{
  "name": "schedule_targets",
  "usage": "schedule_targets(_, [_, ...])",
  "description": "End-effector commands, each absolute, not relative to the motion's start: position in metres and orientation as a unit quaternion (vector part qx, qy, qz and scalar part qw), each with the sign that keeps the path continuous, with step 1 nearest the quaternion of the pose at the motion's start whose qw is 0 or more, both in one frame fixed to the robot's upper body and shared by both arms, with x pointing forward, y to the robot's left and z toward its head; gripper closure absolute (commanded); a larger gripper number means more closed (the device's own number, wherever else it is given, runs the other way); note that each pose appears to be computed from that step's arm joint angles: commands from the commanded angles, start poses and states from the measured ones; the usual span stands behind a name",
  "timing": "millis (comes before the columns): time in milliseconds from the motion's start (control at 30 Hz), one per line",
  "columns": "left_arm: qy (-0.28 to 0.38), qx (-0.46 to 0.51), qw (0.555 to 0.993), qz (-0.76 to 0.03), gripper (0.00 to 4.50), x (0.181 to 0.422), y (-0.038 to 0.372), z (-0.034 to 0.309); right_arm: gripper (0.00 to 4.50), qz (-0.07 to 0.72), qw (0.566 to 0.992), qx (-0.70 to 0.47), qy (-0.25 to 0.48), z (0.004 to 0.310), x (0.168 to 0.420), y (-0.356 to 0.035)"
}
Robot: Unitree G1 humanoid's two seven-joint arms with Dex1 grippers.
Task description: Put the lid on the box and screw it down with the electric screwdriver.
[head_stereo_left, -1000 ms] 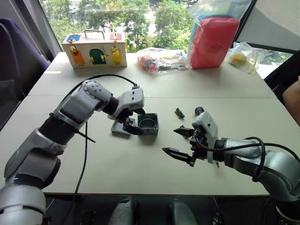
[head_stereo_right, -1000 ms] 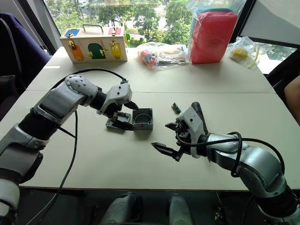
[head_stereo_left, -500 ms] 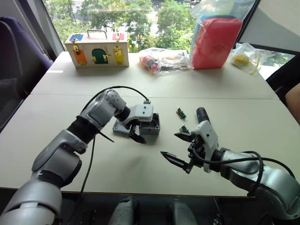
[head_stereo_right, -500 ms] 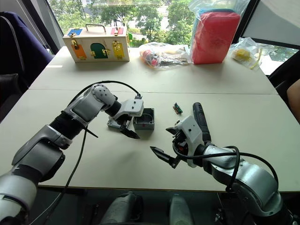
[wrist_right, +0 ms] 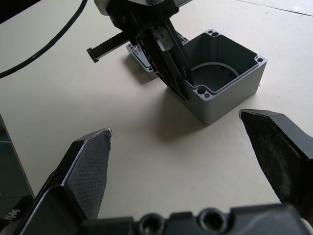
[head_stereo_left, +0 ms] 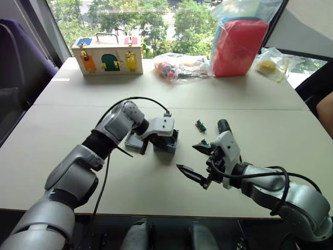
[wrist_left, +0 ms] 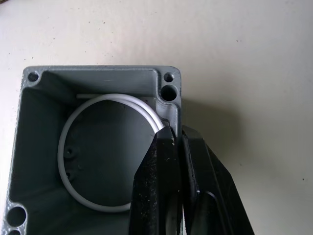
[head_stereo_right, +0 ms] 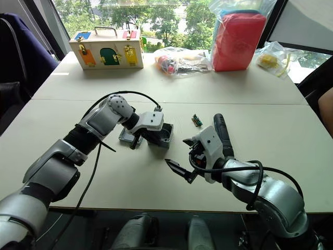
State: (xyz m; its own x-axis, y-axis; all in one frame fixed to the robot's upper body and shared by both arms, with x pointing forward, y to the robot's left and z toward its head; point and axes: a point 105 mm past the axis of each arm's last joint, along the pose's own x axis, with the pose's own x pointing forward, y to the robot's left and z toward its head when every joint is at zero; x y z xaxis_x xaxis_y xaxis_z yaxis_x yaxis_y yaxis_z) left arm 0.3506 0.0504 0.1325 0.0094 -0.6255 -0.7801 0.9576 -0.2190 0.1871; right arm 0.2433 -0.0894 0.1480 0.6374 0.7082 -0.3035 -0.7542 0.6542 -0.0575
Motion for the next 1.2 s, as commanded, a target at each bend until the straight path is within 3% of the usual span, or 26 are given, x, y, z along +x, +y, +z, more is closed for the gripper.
schedule_targets(33, [0.191,0.41,0.585,-0.673,4.42,0.353,0.049,0.144,0.0,0.414,0.899,-0.095,0.105,0.159,0.24,-0.086])
schedule_targets(167, [0.155,0.421,0.567,-0.691,4.42,0.353,0.043,0.152,0.0,0.428,0.891,-0.095,0.12,0.154,0.233,-0.088])
schedule_targets(367, [0.068,0.432,0.458,-0.774,4.42,0.322,0.036,0.174,0.0,0.45,0.878,-0.083,0.137,0.157,0.224,-0.1])
schedule_targets(567, [0.059,0.486,0.389,-0.78,4.42,0.321,0.041,0.163,0.0,0.447,0.88,-0.082,0.137,0.158,0.225,-0.102])
schedule_targets(767, [0.055,0.508,0.35,-0.785,4.42,0.323,0.042,0.15,0.0,0.444,0.882,-0.072,0.14,0.156,0.221,-0.101])
schedule_targets(833, [0.054,0.512,0.344,-0.785,4.42,0.325,0.043,0.146,0.0,0.445,0.882,-0.07,0.14,0.156,0.22,-0.1])
schedule_targets(933, [0.053,0.512,0.344,-0.785,3.71,0.327,0.043,0.145,0.0,0.45,0.88,-0.066,0.139,0.157,0.217,-0.099])
schedule_targets(1033, [0.065,0.519,0.366,-0.77,2.53,0.336,0.045,0.157,0.0,0.456,0.876,-0.07,0.144,0.157,0.216,-0.098])
schedule_targets(1100, [0.065,0.531,0.38,-0.754,2.53,0.343,0.047,0.172,0.0,0.46,0.872,-0.077,0.148,0.156,0.215,-0.098])
schedule_targets(1200, [0.05,0.507,0.464,-0.725,2.53,0.354,0.056,0.221,0.0,0.478,0.864,-0.08,0.135,0.168,0.217,-0.102])
